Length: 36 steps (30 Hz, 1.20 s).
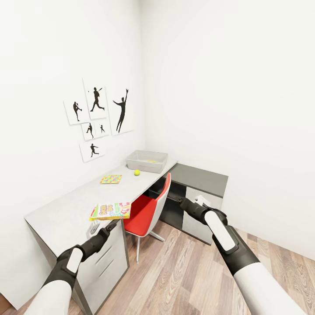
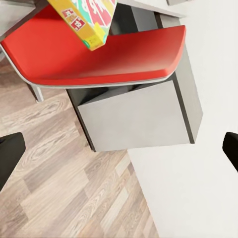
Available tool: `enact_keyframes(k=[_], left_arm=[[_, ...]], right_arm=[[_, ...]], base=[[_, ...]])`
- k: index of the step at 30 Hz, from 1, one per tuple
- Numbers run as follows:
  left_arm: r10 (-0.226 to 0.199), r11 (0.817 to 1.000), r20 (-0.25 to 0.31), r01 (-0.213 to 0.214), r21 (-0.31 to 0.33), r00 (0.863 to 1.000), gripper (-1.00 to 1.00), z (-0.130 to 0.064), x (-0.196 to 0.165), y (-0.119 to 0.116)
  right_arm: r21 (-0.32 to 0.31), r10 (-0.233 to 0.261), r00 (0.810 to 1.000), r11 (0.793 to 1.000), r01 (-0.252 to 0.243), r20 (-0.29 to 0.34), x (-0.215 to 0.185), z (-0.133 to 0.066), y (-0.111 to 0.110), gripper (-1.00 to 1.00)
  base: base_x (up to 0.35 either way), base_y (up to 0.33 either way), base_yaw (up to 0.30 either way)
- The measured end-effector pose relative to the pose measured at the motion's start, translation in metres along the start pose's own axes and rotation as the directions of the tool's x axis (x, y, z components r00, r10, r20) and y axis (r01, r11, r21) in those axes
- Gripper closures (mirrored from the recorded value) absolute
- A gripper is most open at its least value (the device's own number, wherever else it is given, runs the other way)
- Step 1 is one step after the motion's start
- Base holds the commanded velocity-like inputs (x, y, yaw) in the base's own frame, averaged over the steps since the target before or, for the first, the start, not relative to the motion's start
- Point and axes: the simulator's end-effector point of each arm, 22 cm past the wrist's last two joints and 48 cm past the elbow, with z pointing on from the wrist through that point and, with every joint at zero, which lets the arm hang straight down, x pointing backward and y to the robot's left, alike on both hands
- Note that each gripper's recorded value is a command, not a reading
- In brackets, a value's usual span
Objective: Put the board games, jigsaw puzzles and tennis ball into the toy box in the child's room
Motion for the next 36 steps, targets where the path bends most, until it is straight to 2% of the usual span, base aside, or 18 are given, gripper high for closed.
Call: enact_keyframes(k=[15, 17, 18, 20, 28, 36], left_arm=[[0.007, 1.0, -0.004, -0.007, -0.014, 1.0, -1.0, 0.0, 0.001, 0.003], [0.006, 1.0, -0.002, -0.006, -0.031, 1.0, -1.0, -0.001, -0.001, 0.007], [0.005, 0.998, -0.001, -0.005, -0.063, 1.0, -1.0, -0.001, -0.002, 0.015], [0.004, 0.996, -0.001, -0.004, -0.089, 1.0, -1.0, -0.002, -0.001, 0.021], [-0.001, 0.987, -0.011, -0.001, -0.159, 1.0, -1.0, -0.002, 0.004, 0.035], [-0.024, 0.978, -0.059, 0.011, -0.21, 0.998, -1.0, 0.0, 0.026, 0.049]], right_arm=[[-0.009, -0.001, 1.0, 1.0, 0.001, -0.005, 0.006, 0.002, 0.008, -1.0], [-0.016, 0.001, 1.0, 1.0, -0.001, -0.01, 0.009, 0.003, 0.013, -1.0], [-0.024, 0.006, 1.0, 1.0, -0.007, -0.011, 0.013, 0.004, 0.019, -1.0], [-0.028, 0.008, 1.0, 1.0, -0.009, -0.011, 0.014, 0.004, 0.021, -1.0], [-0.03, 0.01, 1.0, 0.999, -0.01, -0.011, 0.015, 0.004, 0.024, -1.0], [-0.032, 0.01, 1.0, 0.999, -0.01, -0.012, 0.015, 0.004, 0.024, -1.0]], base=[[0.0, 0.0, 0.0], [0.0, 0.0, 0.0], [0.0, 0.0, 0.0], [0.0, 0.0, 0.0], [0.0, 0.0, 0.0], [0.0, 0.0, 0.0]])
